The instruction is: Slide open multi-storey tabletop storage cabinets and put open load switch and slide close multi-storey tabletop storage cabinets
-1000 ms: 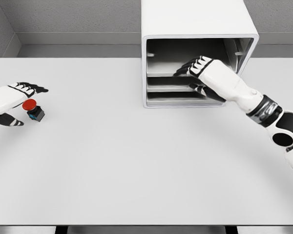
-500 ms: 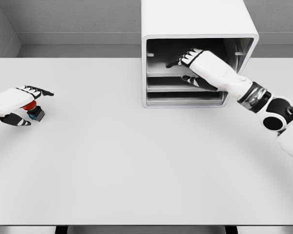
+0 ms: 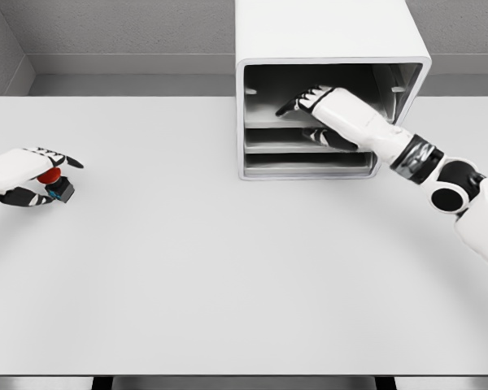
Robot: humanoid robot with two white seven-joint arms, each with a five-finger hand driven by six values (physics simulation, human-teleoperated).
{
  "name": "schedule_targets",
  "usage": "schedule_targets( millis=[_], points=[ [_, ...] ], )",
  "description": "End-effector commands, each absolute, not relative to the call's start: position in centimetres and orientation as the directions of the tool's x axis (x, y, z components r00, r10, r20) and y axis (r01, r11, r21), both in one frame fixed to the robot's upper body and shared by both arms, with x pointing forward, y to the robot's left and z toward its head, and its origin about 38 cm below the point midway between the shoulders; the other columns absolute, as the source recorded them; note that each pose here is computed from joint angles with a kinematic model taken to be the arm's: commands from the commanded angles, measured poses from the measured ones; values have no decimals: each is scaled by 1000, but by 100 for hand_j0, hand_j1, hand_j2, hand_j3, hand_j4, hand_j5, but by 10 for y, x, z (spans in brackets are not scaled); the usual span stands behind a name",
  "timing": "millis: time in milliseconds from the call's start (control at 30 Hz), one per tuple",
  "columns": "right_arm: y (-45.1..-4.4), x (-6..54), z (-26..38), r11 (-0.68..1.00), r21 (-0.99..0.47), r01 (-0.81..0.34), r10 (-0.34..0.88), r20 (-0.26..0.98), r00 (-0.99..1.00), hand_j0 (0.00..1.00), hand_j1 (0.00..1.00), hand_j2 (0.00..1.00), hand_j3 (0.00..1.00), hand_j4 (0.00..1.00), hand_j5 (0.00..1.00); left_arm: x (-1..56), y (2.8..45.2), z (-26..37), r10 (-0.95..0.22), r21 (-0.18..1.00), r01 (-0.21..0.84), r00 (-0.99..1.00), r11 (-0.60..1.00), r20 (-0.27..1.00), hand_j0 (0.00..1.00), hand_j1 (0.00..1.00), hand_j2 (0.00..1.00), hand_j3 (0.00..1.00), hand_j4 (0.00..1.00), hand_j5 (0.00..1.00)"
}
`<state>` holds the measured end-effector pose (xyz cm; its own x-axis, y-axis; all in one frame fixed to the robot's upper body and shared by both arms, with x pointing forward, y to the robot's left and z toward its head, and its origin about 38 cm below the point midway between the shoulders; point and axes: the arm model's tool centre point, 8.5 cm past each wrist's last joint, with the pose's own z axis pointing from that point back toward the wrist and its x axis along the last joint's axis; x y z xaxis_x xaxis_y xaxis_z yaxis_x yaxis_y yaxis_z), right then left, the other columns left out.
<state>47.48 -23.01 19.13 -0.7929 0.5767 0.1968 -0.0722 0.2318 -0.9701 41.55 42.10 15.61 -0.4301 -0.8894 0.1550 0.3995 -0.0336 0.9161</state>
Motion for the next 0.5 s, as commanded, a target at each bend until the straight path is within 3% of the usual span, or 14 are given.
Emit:
schedule_targets(
  millis=[0,200,467],
  points=[
    [-231,477,183,236,-967,-93,583,217,-783,70,70,70,70,70,70,415,423,155,-891,914,404,-423,-26,162,79,79,79,79,79,79],
    [-232,478,182,233,-968,-96,588,219,-779,70,70,70,70,70,70,415,423,154,-891,913,406,-423,-26,163,76,76,76,76,76,76],
    [-231,473,175,224,-968,-110,583,224,-781,72,72,72,72,72,72,415,426,157,-894,915,403,-421,-29,157,57,57,57,57,57,57]
  ],
)
